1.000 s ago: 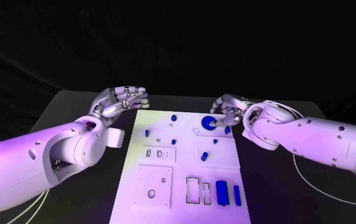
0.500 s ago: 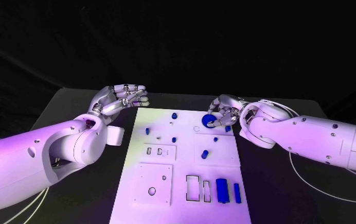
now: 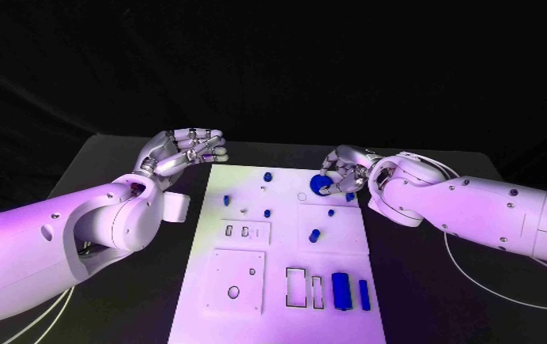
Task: Assemble the parts on the task board
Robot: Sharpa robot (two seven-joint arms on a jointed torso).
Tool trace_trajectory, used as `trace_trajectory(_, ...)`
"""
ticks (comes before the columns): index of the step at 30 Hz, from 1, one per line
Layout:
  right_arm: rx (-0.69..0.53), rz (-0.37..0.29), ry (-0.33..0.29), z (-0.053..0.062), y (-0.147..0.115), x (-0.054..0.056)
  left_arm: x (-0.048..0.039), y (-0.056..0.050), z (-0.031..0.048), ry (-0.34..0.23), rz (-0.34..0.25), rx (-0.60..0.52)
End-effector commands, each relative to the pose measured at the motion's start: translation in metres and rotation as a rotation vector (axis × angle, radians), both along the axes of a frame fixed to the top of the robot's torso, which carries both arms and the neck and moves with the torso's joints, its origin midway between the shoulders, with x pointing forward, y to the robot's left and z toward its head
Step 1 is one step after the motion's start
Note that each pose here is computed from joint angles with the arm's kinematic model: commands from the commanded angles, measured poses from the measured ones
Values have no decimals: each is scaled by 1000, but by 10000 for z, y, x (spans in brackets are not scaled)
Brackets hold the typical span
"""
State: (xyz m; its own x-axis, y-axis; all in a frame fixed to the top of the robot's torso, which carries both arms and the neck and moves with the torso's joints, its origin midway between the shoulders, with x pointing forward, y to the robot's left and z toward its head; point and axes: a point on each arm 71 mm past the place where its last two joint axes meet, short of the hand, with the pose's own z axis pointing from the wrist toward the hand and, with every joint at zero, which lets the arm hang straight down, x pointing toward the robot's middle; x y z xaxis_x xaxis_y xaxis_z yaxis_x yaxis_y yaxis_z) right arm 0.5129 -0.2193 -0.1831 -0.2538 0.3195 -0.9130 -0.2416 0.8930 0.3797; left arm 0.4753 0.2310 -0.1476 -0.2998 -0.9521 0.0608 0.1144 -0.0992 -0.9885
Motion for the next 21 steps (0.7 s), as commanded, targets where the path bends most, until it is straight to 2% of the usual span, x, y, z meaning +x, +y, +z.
trace_trajectory(1, -18, 3, 15, -26, -2, -6, -3, -17, 13, -4, -18, -11)
trace_trajectory(13, -34, 19, -4, -48, -3, -24, 1, -11, 10, -2, -17, -10)
trace_trajectory(21, -16, 21, -51, -27, 27, -43, 4, -11, 8, -2, -17, -10)
